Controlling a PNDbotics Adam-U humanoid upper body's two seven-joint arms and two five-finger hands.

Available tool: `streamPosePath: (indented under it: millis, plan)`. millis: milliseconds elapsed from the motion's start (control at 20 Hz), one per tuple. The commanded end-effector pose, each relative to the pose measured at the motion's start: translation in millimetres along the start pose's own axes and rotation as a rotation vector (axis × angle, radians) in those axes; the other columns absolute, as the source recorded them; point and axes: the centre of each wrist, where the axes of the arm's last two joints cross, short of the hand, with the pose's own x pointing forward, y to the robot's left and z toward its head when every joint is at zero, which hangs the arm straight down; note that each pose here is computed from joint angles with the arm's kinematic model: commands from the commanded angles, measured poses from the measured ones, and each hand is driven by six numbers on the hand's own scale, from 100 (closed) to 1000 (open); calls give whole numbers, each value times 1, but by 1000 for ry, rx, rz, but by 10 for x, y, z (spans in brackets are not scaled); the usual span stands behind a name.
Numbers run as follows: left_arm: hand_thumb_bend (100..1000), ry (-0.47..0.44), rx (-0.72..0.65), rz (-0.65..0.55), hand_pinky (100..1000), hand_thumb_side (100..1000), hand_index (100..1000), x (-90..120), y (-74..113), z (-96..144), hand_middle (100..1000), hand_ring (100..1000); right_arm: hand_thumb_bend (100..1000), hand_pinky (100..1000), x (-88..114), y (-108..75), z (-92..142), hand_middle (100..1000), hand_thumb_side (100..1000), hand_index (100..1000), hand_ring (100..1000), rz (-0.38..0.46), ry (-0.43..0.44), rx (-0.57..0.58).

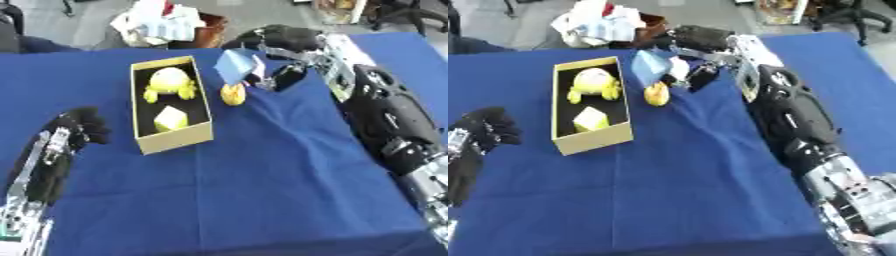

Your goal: Pick up objects on the table and place them in the box.

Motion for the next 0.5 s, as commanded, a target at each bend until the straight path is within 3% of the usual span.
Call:
streamPosePath:
  millis: [50,250,500]
  plan:
    - [100,-32,-24,-16,633,794,787,91,14,-51,628,652,100,752,66,-168,-193,487,102,973,703,19,-54,9]
    - [100,-44,-40,-12,633,789,788,111,-8,-86,628,653,100,754,155,-43,-375,499,112,978,708,-11,-69,47]
    - [100,-55,-53,-7,634,790,788,132,-26,-120,628,652,100,777,276,159,-542,612,152,1000,762,6,-74,171]
